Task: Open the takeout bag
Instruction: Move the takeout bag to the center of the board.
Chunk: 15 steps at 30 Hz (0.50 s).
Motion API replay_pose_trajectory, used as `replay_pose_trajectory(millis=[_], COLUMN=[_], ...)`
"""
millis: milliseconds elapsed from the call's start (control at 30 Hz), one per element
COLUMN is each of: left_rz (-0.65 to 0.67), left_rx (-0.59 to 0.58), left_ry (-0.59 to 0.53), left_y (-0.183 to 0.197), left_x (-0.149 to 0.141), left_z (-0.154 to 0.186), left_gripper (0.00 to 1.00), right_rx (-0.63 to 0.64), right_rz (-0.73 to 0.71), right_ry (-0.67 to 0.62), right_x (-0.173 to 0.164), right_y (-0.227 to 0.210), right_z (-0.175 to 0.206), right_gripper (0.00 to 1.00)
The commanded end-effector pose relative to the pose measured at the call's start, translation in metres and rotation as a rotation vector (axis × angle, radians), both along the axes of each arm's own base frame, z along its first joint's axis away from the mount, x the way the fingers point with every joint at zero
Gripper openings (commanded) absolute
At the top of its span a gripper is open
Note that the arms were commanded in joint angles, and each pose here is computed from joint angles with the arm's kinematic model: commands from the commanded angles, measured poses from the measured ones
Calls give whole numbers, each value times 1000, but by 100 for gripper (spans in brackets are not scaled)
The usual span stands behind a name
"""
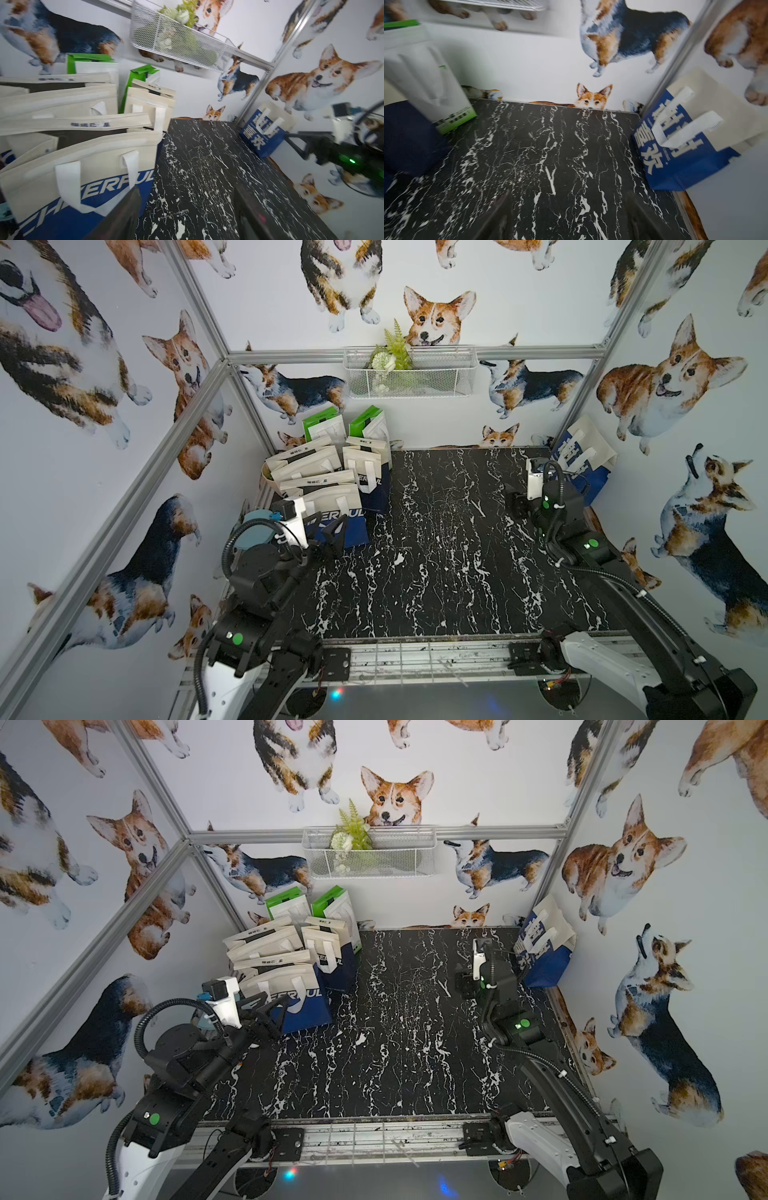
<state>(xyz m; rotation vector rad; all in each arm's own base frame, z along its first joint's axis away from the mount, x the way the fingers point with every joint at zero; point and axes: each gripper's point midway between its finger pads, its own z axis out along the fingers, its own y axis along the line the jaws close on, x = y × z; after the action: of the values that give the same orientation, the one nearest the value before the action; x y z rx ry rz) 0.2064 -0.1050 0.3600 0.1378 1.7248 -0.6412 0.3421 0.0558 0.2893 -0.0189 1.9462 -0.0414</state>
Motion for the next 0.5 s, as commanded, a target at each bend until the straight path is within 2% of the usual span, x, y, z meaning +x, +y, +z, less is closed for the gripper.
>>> replay_pose_trajectory(millis=[0,133,233,333,467], left_rz=[-154,-135,-128,-152,-147], left_rx=[91,159,180,160,182], left_ry=[97,92,91,63,41], left_y=[-18,-12,-9,-12,-9], left_x=[-20,-20,-24,-28,-32], left_z=[-37,-70,-79,-79,-80], left_gripper=[72,72,72,72,73], right_rx=[179,243,286,295,231], right_rz=[-231,-472,-604,-664,-714], right_ry=[-3,4,13,32,51], right_x=[19,29,37,52,70], right_y=[-55,-127,-167,-189,-213], right_z=[-2,-19,-33,-44,-50], right_gripper=[85,84,84,85,89])
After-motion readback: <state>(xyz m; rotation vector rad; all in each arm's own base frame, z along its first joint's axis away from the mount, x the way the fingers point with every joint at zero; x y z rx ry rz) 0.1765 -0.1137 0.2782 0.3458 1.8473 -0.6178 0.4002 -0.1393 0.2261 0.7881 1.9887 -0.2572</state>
